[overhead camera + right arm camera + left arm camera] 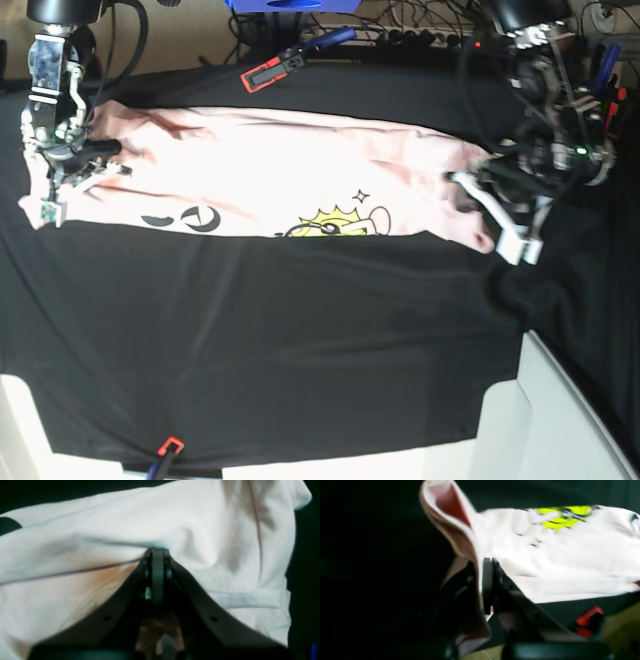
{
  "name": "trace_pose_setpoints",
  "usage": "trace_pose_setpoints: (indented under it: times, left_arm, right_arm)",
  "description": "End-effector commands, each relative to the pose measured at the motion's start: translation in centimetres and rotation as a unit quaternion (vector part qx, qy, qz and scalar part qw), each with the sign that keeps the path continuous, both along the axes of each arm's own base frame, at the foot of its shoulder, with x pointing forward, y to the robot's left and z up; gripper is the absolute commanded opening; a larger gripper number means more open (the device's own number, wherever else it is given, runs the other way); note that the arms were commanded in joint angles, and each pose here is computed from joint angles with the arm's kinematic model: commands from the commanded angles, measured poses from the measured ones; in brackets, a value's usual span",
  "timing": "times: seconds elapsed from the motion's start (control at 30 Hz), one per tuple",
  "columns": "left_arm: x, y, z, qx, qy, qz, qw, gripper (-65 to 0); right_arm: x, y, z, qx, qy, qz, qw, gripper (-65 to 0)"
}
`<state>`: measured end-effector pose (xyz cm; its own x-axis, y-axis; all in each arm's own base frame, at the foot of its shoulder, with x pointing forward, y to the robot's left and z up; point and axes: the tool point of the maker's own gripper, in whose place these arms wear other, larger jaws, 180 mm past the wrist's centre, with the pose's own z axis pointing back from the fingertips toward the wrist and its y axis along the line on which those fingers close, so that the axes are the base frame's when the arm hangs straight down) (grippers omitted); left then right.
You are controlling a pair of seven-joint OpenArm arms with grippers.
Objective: Fold the T-shirt properly
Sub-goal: 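Grasp the strip end with the left gripper and fold it toward the right gripper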
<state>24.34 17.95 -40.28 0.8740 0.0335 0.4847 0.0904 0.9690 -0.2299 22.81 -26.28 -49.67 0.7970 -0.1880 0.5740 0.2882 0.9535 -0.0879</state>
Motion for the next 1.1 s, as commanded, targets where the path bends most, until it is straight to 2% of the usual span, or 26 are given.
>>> trace_pose_setpoints:
  times: [0.0,0.2,0.33,0.5,0.63,1.07]
  left_arm:
    - [0.9,-0.7,0.9,-0.003,-0.019,-0.009,1.000,-65.0]
    - [0.5,-7.6,0.2,-0.047,-0.009,-0.078,0.996,-65.0]
    - [1.1,-11.8,1.0,-0.079,-0.020,-0.112,0.990,-65.0]
    - [1.3,-16.5,1.0,-0.130,0.006,-0.098,0.987,-65.0]
    - [1.4,-20.2,1.2,-0.147,0.012,-0.139,0.979,-65.0]
    - [1.6,-21.2,-0.6,-0.151,0.045,-0.151,0.976,-65.0]
  right_arm:
    - [-0.6,-0.4,-0.2,-0.004,0.017,-0.005,0.9998,-65.0]
    - [-0.6,-0.5,-0.2,-0.004,0.017,-0.005,0.9998,-65.0]
    - [-0.6,-0.4,-0.2,-0.004,0.017,-0.005,0.9998,-65.0]
    - [-0.5,-0.3,-0.2,-0.002,0.016,-0.005,0.9999,-65.0]
    - [-0.5,-0.3,-0.2,-0.002,0.016,-0.005,0.9999,-65.0]
    - [-0.2,-0.3,-0.1,-0.002,0.014,-0.005,0.9999,-65.0]
